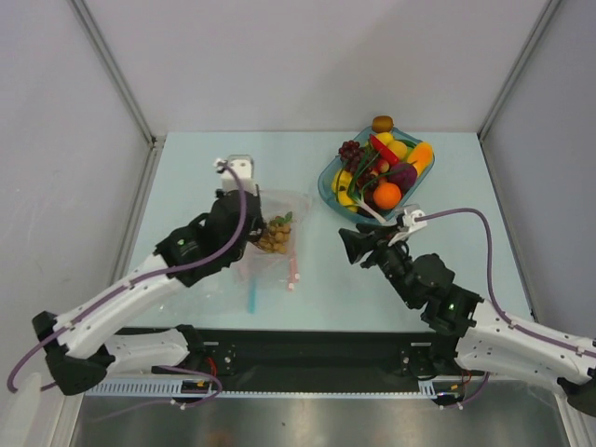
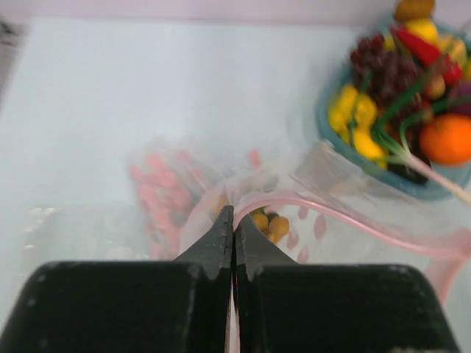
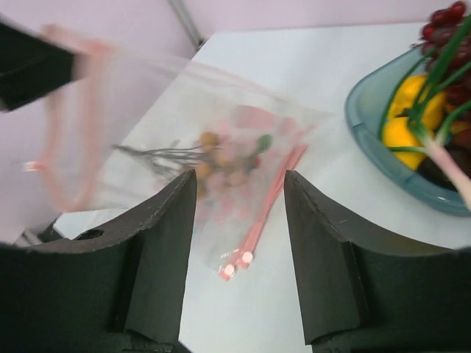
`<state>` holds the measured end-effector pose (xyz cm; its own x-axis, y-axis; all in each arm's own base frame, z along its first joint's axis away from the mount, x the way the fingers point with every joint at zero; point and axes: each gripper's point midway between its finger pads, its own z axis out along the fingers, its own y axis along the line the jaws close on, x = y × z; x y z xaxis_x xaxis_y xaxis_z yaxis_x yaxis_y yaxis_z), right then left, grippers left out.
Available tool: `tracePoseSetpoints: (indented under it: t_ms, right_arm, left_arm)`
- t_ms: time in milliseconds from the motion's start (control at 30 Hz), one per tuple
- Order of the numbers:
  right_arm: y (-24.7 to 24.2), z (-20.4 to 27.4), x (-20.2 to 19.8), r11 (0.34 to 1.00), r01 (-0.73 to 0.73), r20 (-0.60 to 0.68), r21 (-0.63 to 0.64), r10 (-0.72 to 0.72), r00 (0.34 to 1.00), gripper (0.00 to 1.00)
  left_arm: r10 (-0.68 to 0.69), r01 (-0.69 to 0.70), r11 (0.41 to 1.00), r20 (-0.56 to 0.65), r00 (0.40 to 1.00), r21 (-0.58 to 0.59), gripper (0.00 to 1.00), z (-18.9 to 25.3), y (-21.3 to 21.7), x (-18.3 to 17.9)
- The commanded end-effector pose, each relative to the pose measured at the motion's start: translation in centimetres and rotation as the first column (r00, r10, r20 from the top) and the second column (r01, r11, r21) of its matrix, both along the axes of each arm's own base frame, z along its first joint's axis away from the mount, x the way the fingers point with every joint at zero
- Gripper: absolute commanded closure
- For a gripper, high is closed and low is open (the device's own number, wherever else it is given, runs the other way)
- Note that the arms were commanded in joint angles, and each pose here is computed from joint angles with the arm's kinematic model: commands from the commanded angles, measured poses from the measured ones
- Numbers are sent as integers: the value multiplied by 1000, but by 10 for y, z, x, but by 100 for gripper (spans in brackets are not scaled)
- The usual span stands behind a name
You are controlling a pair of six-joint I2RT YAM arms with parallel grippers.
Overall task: Place the food in the zip-top bag and seal the zipper
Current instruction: Place the fake fruit in the zipper food storage bag, then pick up the fake vegetable from the bin.
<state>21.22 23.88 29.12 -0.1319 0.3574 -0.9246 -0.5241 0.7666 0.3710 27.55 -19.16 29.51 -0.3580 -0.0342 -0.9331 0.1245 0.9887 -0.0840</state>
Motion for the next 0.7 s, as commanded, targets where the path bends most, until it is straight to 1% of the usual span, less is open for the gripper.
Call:
tracePoseSetpoints:
  t_ms: [0, 33, 67, 100, 133, 167, 200, 233, 267, 300, 333, 400, 433, 500, 533, 567, 667]
  right_arm:
    - [-26, 2, 16, 992, 123, -25, 31, -123, 992, 44]
    - [-34, -5, 23, 987, 162, -44, 14, -162, 986, 44]
    - [-38, -7, 27, 984, 180, -58, 12, -179, 982, 44]
    - [-39, -7, 30, 983, 183, -78, 28, -180, 981, 44]
    - [-46, -15, 38, 978, 210, -98, 7, -208, 973, 45]
    - [-48, -17, 41, 976, 216, -113, 7, -214, 970, 45]
    - [-49, -21, 44, 976, 219, -127, 3, -217, 968, 45]
    - [-49, -24, 46, 977, 211, -150, 4, -208, 966, 46]
    - [-54, -27, 51, 973, 229, -162, 2, -226, 961, 46]
    - [-55, -29, 53, 975, 222, -172, -2, -219, 960, 46]
    - [-58, -33, 55, 972, 234, -189, -3, -230, 955, 46]
    - [-68, -38, 62, 962, 272, -207, -13, -268, 941, 46]
    - [-71, -41, 64, 958, 285, -218, -24, -283, 934, 46]
    - [-81, -46, 70, 946, 323, -231, -38, -323, 918, 45]
    - [-84, -48, 71, 942, 331, -238, -50, -333, 912, 44]
    - [-88, -49, 73, 937, 344, -241, -58, -347, 906, 43]
    - [-101, -62, 83, 918, 379, -270, -118, -397, 877, 40]
  left_arm:
    - [320, -320, 947, 194, 927, -32, 100, 51, 78, -17]
    - [356, -358, 933, 225, 907, -35, 100, 57, 88, -22]
    - [351, -355, 934, 260, 900, -33, 100, 62, 89, -31]
    - [410, -423, 906, 296, 863, -21, 100, 67, 101, -35]
    - [413, -437, 899, 314, 855, 6, 100, 70, 105, -38]
    - [417, -439, 899, 320, 851, -3, 100, 71, 101, -38]
    - [402, -434, 900, 322, 857, 30, 99, 65, 95, -35]
    - [385, -422, 905, 321, 865, 52, 96, 61, 88, -32]
    - [368, -413, 907, 319, 873, 83, 95, 57, 81, -28]
    - [344, -400, 907, 309, 886, 135, 95, 48, 66, -21]
    - [311, -368, 915, 292, 904, 163, 95, 41, 55, -17]
    - [268, -326, 913, 241, 933, 247, 97, 20, 33, -4]
    - [212, -255, 928, 179, 961, 272, 99, 3, 18, 1]
    - [170, -191, 940, 98, 981, 281, 100, -13, 4, 13]
    - [138, -146, 939, 47, 989, 311, 100, -32, -9, 19]
    - [69, -61, 954, -17, 997, 294, 100, -46, -25, 20]
    - [32, -2, 953, -94, 995, 303, 100, -71, -41, 28]
